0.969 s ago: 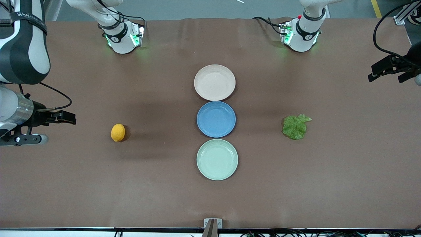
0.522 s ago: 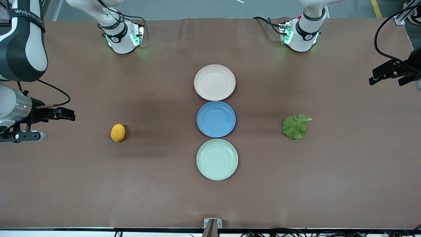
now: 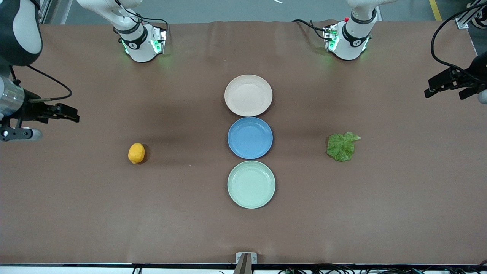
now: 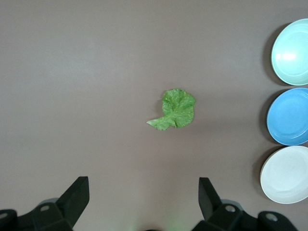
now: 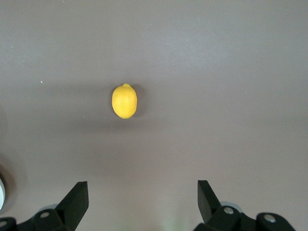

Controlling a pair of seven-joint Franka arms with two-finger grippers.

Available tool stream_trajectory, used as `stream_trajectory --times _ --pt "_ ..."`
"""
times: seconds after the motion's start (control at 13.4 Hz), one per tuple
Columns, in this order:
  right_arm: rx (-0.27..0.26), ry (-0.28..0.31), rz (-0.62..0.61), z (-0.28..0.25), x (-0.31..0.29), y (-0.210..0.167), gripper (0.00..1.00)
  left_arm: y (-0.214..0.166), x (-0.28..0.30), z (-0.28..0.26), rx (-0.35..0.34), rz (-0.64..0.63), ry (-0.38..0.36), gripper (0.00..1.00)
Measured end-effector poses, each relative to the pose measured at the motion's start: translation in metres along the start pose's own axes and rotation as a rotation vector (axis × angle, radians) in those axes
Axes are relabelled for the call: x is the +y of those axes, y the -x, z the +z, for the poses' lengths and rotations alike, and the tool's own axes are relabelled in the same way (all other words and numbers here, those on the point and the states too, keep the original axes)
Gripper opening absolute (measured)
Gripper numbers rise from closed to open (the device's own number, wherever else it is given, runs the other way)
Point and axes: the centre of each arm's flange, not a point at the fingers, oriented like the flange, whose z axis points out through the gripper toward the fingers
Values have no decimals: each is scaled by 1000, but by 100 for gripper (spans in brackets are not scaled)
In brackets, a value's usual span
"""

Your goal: Pick lemon and lettuce from plates

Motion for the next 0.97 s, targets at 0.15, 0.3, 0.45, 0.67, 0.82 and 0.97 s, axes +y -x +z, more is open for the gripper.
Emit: stream_trajectory --times 0.15,0.3,0.45,0.67,0.82,0.97 --pt "20 -5 2 -3 2 16 100 0 4 0 1 6 -1 100" --pt "35 -6 1 -5 1 33 100 0 4 0 1 6 -1 100" --pt "42 -6 -5 -7 -2 45 100 0 1 -1 2 1 -2 100" --pt "53 -5 -12 -11 -6 54 100 0 5 -1 2 8 -2 100" --pt "62 -5 -12 -15 -6 58 100 0 6 -2 4 9 -3 100" --pt "71 -5 -11 -19 -6 61 100 0 2 -4 8 1 -3 100"
